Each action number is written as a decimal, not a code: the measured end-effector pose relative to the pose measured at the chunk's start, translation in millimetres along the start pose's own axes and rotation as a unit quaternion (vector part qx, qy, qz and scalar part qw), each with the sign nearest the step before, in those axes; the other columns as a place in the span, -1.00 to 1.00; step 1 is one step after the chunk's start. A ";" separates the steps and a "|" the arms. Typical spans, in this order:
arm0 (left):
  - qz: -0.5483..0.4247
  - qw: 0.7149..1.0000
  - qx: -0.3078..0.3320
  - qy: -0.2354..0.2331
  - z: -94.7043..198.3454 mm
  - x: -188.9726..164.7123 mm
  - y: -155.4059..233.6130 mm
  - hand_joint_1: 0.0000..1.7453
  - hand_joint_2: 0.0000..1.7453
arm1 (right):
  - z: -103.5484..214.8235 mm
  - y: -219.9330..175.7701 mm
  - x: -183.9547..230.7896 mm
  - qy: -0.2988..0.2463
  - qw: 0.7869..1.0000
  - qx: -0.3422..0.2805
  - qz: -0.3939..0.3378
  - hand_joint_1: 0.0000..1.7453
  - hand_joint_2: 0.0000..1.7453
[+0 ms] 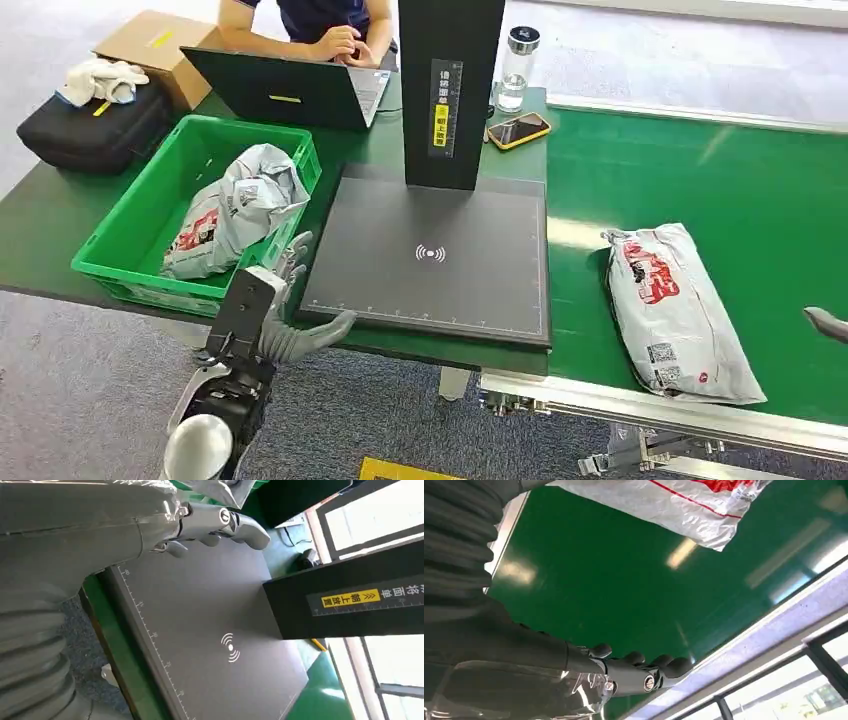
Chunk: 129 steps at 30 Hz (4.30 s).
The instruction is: Moved the parcel from conveyor to table for the left to box.
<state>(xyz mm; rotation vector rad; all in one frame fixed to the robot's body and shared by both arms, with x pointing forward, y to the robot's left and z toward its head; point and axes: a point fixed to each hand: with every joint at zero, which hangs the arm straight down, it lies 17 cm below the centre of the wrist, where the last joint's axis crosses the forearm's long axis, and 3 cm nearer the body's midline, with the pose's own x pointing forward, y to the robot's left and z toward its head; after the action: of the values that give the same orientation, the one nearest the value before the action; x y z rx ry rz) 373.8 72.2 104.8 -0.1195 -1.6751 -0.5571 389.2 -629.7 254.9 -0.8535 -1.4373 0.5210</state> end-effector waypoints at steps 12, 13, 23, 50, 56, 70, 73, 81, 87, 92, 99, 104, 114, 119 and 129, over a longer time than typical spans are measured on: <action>0.000 1.000 -0.004 0.000 1.4 -0.9 -2.1 -1.00 1.00 | -16.6 7.0 -7.5 0.026 0.996 0.059 0.059 -1.00 1.00; 0.000 1.000 -0.005 0.000 1.3 -0.8 -2.1 -1.00 1.00 | -18.4 11.0 -7.3 0.027 0.995 0.067 0.064 -1.00 1.00; -0.004 1.000 -0.010 -0.004 -2.5 0.1 0.0 -1.00 1.00 | -27.7 41.8 -13.3 0.046 0.984 0.142 0.100 -1.00 1.00; 0.010 1.000 0.004 0.019 5.8 -15.8 3.2 -1.00 1.00 | -89.9 202.7 -7.3 0.064 0.949 0.281 0.129 -1.00 1.00; 0.010 1.000 0.005 0.022 7.3 -17.8 3.3 -1.00 1.00 | -97.0 237.6 6.7 0.066 0.941 0.307 0.129 -1.00 1.00; 0.010 1.000 0.007 0.025 8.0 -19.5 4.2 -1.00 1.00 | -95.2 269.4 11.2 0.077 0.931 0.330 0.135 -1.00 1.00; 0.010 1.000 0.007 0.025 8.1 -19.5 4.1 -1.00 1.00 | -93.9 272.3 9.3 0.082 0.930 0.332 0.139 -1.00 1.00; 0.009 1.000 0.010 0.027 7.9 -20.3 5.2 -1.00 1.00 | -96.3 272.2 12.5 0.094 0.919 0.347 0.160 -1.00 1.00; 0.008 1.000 0.011 0.028 7.8 -20.8 6.2 -1.00 1.00 | -95.8 280.0 21.2 0.083 0.913 0.363 0.168 -1.00 1.00; 0.008 0.999 0.011 0.028 7.8 -20.8 6.2 -1.00 1.00 | -92.9 286.9 21.8 0.081 0.909 0.371 0.173 -1.00 1.00; 0.007 0.999 0.013 0.031 7.3 -21.5 7.2 -1.00 1.00 | -86.9 305.8 29.3 0.073 0.902 0.388 0.176 -1.00 1.00; 0.004 0.999 0.016 0.035 7.2 -23.0 8.4 -1.00 1.00 | -79.6 330.0 38.3 0.069 0.894 0.405 0.177 -1.00 1.00; 0.001 0.999 0.012 0.036 7.1 -22.6 4.8 -1.00 1.00 | -55.6 361.4 32.5 0.073 0.872 0.445 0.189 -1.00 1.00; 0.000 0.999 0.011 0.037 7.3 -22.5 4.5 -1.00 1.00 | -50.8 364.9 31.9 0.075 0.865 0.458 0.191 -1.00 1.00; -0.002 0.999 0.009 0.038 7.6 -22.8 2.9 -1.00 1.00 | -47.8 367.2 29.9 0.079 0.863 0.462 0.187 1.00 1.00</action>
<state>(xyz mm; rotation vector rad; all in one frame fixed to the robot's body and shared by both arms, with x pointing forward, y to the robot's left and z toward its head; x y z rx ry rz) 372.4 83.2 83.3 -0.0805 -1.6060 -0.5429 504.8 -390.0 -4.4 -0.3591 -0.6994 1.2728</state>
